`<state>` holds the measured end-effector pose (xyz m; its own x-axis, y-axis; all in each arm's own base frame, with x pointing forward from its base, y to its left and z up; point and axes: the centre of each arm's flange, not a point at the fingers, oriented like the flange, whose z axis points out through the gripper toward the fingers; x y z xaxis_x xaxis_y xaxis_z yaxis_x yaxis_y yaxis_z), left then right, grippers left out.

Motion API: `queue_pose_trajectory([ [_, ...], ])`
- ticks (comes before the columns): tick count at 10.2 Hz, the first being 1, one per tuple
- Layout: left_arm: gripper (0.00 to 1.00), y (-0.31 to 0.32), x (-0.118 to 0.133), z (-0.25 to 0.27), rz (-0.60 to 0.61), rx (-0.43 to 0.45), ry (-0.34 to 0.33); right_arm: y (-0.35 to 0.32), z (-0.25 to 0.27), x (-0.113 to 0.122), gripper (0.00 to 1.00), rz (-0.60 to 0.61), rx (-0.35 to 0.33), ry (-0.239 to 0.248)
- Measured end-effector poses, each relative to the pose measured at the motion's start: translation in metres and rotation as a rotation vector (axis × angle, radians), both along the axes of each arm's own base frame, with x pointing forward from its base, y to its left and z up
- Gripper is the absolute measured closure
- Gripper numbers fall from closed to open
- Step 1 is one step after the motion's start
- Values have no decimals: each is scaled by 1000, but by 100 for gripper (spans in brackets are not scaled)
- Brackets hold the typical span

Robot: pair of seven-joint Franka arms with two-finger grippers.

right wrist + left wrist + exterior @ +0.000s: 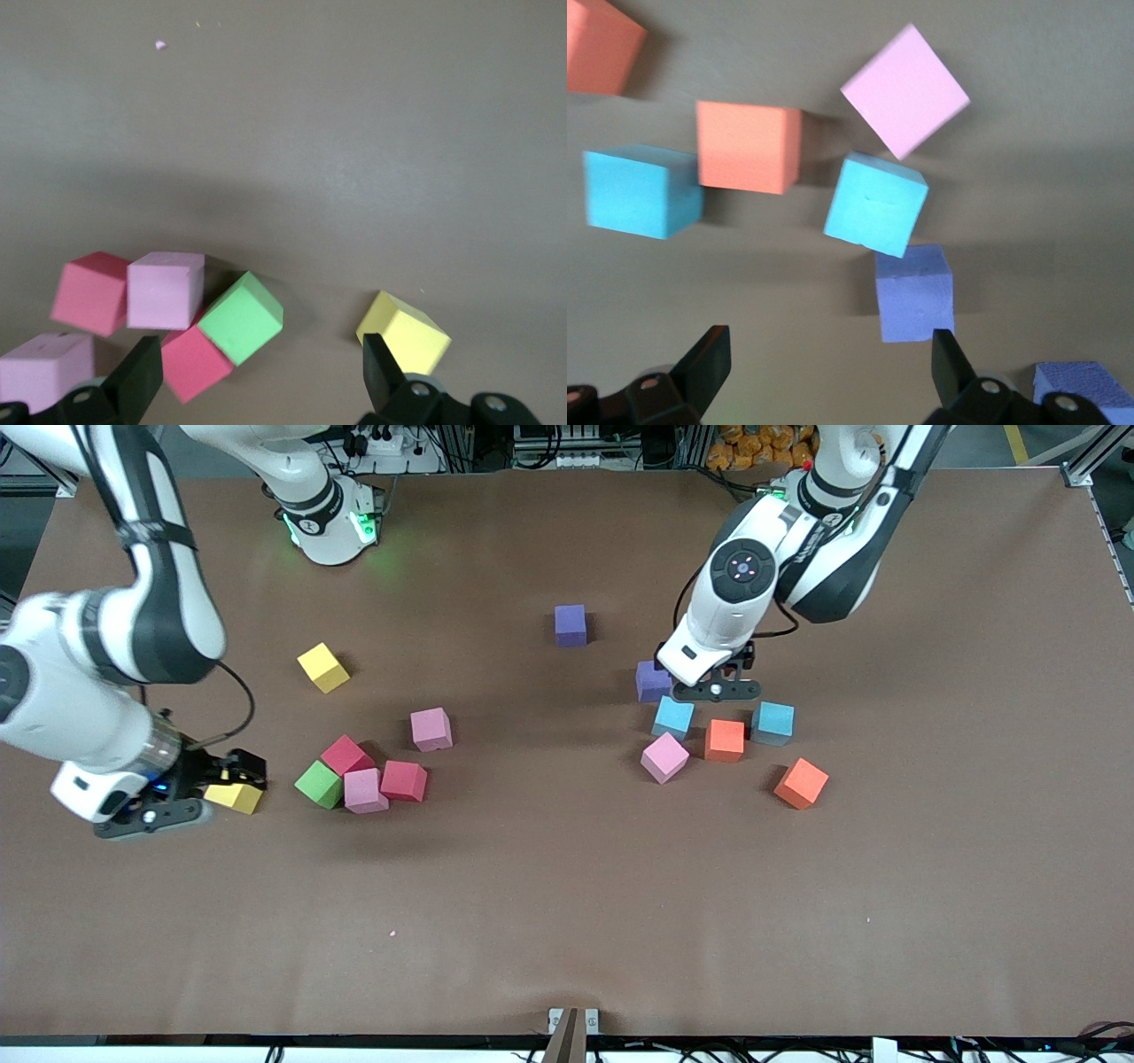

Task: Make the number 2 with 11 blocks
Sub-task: 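Grasp the yellow cube with the right gripper while the left gripper grasps purple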

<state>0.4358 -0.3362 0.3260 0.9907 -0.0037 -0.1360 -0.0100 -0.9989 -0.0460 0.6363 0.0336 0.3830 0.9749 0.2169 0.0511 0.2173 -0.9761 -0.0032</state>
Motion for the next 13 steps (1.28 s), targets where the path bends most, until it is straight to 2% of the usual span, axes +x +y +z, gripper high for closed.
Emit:
queue_pose_trajectory([
  [2,0,-29,-21,-22,16,-8,-6,-24,-42,-25,0,66,-10,-5],
  [4,0,-48,-35,-44,-5,-18,3,-82,-51,-40,0,113,-15,9],
  [6,0,-49,-36,-62,-5,-14,23,-101,-52,-47,0,143,-16,14],
  [9,0,-44,-33,-76,12,-7,39,-109,-77,-58,0,226,-32,-18],
  [13,0,-42,-31,-95,79,-4,45,-128,-110,-71,0,383,-36,14],
])
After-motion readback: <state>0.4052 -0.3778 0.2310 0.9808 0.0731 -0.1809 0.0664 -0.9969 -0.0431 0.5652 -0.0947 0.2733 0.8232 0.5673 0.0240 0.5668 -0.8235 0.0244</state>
